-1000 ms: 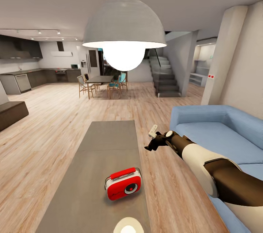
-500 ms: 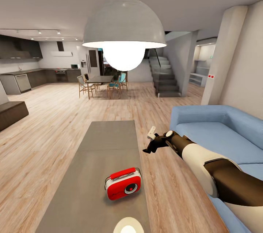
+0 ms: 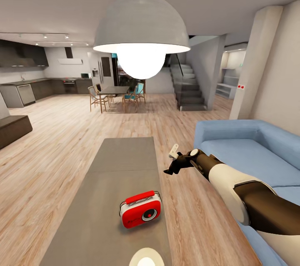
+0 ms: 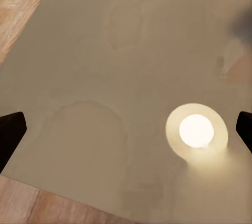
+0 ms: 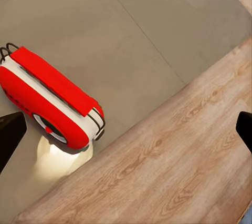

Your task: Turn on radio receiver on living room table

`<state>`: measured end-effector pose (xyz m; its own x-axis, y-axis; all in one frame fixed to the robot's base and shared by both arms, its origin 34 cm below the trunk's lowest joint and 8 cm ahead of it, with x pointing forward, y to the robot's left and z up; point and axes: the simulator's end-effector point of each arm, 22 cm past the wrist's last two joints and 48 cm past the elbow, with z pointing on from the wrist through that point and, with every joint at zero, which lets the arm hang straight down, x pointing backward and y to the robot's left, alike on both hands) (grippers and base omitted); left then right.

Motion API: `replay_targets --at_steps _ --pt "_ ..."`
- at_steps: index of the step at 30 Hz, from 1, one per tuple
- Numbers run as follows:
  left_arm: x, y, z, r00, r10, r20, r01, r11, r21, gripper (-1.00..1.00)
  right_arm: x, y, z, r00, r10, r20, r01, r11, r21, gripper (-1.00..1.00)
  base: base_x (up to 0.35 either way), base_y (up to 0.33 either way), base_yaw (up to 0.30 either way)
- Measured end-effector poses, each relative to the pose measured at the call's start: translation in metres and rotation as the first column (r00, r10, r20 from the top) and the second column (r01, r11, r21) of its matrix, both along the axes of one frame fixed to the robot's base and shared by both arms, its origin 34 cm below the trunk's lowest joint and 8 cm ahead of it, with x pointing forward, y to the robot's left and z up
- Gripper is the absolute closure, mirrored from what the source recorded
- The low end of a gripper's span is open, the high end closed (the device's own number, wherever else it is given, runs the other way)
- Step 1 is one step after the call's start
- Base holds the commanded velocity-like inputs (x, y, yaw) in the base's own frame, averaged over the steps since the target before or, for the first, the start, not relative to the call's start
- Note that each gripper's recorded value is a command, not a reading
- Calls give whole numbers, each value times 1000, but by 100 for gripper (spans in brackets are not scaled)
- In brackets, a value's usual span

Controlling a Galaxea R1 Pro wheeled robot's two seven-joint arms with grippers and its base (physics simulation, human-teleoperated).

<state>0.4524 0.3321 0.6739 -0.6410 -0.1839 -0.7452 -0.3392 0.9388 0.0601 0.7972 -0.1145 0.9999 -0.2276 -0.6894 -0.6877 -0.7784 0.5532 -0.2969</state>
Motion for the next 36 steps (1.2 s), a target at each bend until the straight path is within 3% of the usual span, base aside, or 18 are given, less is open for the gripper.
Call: replay_targets --at_steps 20,27,36 --pt "4 2 -15 1000 7 3 -7 1000 5 -100 5 -7 -16 1000 -8 2 8 1000 -2 -100 0 0 0" --pt "5 2 -20 1000 7 5 -7 1000 6 -100 11 -29 -20 999 -38 11 38 999 -10 -100 0 0 0" --pt "6 1 -24 1000 6 5 -6 1000 5 -100 13 -35 -22 999 -46 14 46 999 -10 -100 0 0 0"
